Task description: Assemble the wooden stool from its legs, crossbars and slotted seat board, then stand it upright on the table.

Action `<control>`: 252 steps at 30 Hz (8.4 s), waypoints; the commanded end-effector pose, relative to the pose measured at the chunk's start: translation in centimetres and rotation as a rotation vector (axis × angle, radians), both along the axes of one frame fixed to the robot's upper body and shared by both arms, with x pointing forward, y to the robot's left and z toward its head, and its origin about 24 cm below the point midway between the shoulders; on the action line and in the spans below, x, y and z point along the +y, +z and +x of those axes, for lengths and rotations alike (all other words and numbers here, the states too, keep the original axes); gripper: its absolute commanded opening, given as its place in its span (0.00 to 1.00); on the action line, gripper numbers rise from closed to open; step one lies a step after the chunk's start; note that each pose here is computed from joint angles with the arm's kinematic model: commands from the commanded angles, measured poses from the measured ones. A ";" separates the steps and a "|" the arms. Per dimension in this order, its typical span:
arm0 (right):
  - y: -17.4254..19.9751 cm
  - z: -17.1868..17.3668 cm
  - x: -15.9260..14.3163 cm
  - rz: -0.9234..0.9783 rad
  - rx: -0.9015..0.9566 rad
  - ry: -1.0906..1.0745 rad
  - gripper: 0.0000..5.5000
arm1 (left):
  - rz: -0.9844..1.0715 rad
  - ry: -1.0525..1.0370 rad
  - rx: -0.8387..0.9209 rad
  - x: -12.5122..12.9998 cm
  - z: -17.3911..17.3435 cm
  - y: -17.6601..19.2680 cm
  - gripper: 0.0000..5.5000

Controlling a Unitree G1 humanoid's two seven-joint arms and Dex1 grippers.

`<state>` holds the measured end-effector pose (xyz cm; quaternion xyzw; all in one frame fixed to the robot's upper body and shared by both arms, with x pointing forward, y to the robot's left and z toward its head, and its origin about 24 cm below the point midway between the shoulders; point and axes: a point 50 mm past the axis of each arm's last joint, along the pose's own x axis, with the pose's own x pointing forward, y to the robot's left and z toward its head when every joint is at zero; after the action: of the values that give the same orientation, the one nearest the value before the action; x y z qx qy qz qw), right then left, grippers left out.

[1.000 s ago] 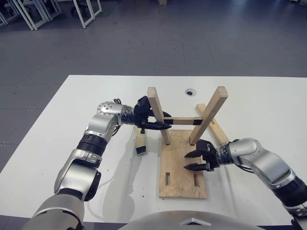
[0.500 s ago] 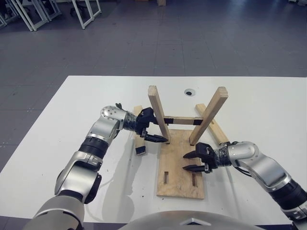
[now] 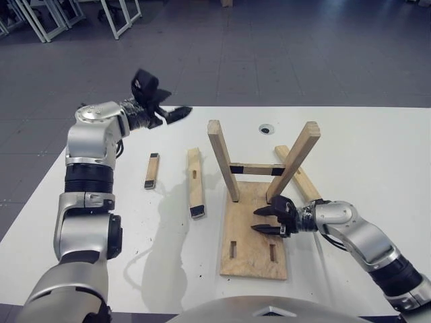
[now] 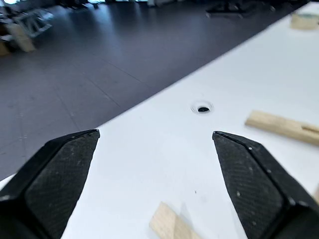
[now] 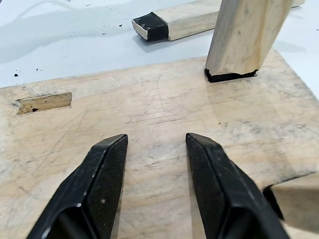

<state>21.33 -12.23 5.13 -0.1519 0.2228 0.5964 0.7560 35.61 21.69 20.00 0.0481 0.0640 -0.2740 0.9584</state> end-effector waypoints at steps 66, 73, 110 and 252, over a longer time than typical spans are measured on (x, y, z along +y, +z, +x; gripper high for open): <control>6.8 -0.6 -0.3 0.365 0.004 -0.638 0.40 | -0.006 0.772 0.358 4.6 -12.2 -18.9 0.76; 7.1 -0.4 -0.2 0.365 0.010 -0.663 0.40 | -0.008 0.684 0.498 4.1 -12.2 -21.4 0.61; 18.6 5.3 4.0 0.872 0.234 -0.416 0.40 | -0.132 0.109 -0.596 -10.0 -14.2 -2.7 0.24; 2.1 -0.2 -7.6 0.312 -0.609 -1.402 0.48 | -0.043 0.065 -0.032 -10.1 -15.4 -12.9 0.63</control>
<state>21.01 -19.85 6.05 -0.0259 -0.0269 -0.0603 0.9975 20.19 11.66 7.23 0.0278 0.0456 -0.2465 0.9677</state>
